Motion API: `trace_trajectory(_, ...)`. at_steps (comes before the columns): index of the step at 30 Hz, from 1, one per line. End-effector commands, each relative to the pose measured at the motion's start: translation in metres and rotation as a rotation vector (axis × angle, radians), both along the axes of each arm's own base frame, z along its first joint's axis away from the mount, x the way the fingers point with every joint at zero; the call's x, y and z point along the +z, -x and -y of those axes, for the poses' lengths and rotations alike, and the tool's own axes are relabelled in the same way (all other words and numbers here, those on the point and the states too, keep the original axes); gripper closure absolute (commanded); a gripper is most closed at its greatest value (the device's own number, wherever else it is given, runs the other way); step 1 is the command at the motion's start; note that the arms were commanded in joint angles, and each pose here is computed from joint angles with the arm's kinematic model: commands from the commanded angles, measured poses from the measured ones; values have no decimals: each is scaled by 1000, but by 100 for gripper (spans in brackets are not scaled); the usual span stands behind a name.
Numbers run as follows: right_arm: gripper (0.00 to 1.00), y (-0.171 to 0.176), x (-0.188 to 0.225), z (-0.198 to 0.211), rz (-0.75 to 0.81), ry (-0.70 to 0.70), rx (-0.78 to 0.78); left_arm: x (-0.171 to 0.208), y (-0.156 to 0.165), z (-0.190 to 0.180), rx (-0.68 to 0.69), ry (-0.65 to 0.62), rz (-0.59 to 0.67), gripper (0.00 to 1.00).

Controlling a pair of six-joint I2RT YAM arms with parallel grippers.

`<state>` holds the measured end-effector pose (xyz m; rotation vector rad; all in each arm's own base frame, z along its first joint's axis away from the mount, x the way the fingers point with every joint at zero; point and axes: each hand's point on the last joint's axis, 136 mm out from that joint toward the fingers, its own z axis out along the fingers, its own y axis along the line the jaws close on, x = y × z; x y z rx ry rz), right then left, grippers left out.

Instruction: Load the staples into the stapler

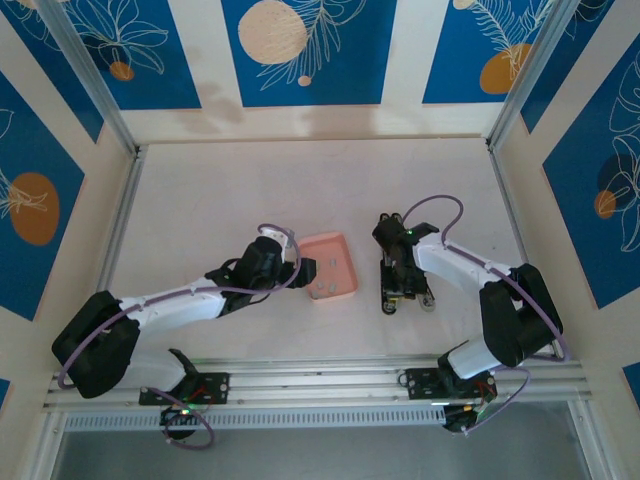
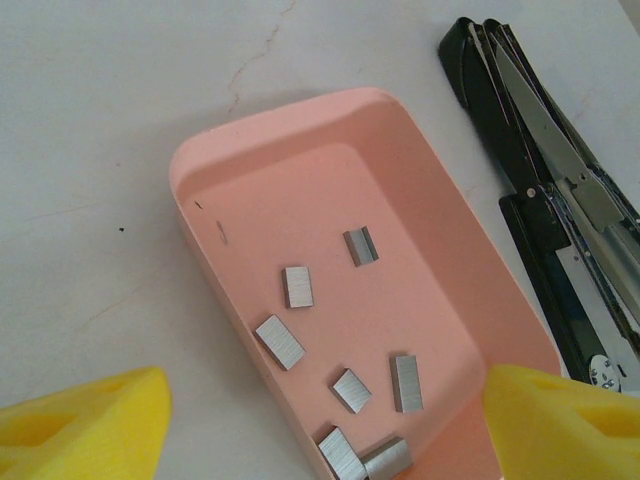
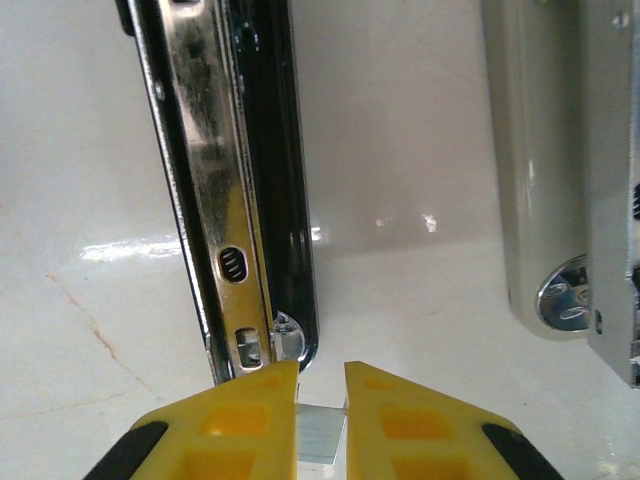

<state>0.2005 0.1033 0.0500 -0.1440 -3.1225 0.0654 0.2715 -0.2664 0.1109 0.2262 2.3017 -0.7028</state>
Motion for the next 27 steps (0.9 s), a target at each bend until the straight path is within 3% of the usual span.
trace_trajectory(1, 83, -2, 11, -8, 16, -34, -16, -5, 5, 1, -10, -16, -4, 19)
trace_trajectory(13, 83, -27, 39, -14, 210, -79, 17, -2, 3, 2, -10, -12, 6, 19)
trace_trajectory(27, 82, -25, 19, -14, 173, -40, 83, 1, 2, 3, -16, -12, 16, 19)
